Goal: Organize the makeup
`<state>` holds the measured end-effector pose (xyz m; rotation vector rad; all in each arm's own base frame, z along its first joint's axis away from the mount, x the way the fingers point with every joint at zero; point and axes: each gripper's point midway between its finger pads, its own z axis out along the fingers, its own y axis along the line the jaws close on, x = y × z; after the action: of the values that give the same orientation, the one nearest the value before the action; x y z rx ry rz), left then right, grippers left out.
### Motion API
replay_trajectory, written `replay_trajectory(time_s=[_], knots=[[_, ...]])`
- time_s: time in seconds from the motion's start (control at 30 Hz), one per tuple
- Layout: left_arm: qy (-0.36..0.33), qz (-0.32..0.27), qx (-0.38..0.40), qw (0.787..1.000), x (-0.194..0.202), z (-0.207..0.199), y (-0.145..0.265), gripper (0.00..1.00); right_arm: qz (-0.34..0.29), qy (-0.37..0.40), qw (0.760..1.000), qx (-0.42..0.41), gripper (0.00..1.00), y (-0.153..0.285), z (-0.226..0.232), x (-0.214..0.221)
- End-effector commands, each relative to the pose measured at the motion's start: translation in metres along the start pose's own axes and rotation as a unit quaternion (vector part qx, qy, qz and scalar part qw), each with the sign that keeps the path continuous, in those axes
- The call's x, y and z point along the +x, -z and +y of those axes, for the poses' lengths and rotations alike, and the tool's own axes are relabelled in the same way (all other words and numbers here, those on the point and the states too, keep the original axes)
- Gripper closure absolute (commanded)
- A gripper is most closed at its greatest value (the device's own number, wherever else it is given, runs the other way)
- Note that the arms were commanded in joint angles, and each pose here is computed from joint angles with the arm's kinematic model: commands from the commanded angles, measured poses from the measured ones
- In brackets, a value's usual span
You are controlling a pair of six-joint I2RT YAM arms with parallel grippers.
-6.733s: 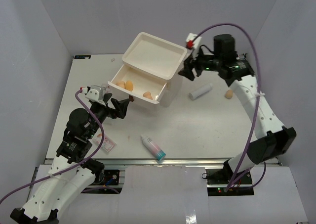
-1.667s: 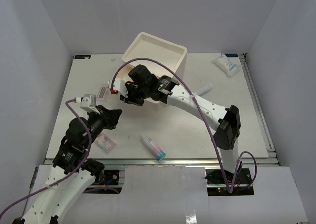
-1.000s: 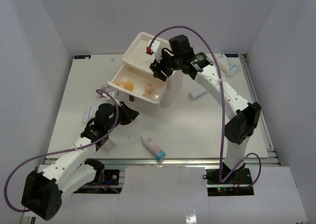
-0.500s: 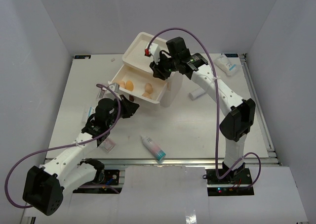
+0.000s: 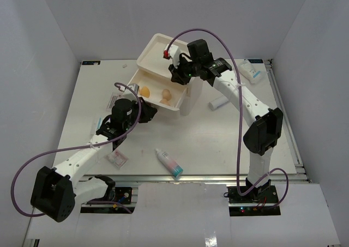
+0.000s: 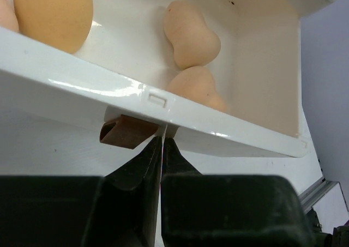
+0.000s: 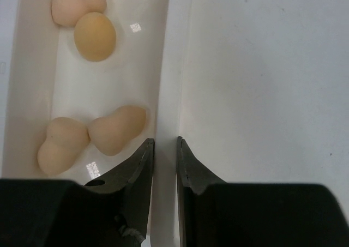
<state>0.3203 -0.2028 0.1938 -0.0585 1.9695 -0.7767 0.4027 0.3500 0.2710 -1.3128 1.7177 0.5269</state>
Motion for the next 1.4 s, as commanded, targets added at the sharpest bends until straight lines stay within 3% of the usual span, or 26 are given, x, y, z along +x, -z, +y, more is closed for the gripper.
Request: replay_trajectory(time_s=[0.0, 0.67, 1.07, 1.17, 1.37], knots=[[-0.021, -0.078, 0.017, 0.997, -0.058, -0.023, -0.013, 0.83, -0.011, -0.021, 0.997, -0.075, 0.91, -0.003, 0.04, -0.004], [-0.044, -0.103, -0.009, 0.994, -0.103, -0.03, -0.07, 0.8, -0.014, -0.036, 0.994, -0.107, 0.92, 0.002, 0.058, -0.003], [-0.055, -0.145, -0.043, 0.987, -0.11, -0.015, -0.036, 0.73, -0.005, -0.036, 0.995, -0.091, 0.92, 0.0, 0.05, 0.001], [-0.06, -0.151, -0.074, 0.984, -0.104, 0.004, -0.029, 0.66, -0.006, -0.035, 0.995, -0.09, 0.92, 0.001, 0.048, 0.0], [-0.066, -0.144, -0.116, 0.981, -0.107, 0.033, -0.037, 0.67, -0.009, -0.033, 0.995, -0.092, 0.92, 0.004, 0.047, -0.001]])
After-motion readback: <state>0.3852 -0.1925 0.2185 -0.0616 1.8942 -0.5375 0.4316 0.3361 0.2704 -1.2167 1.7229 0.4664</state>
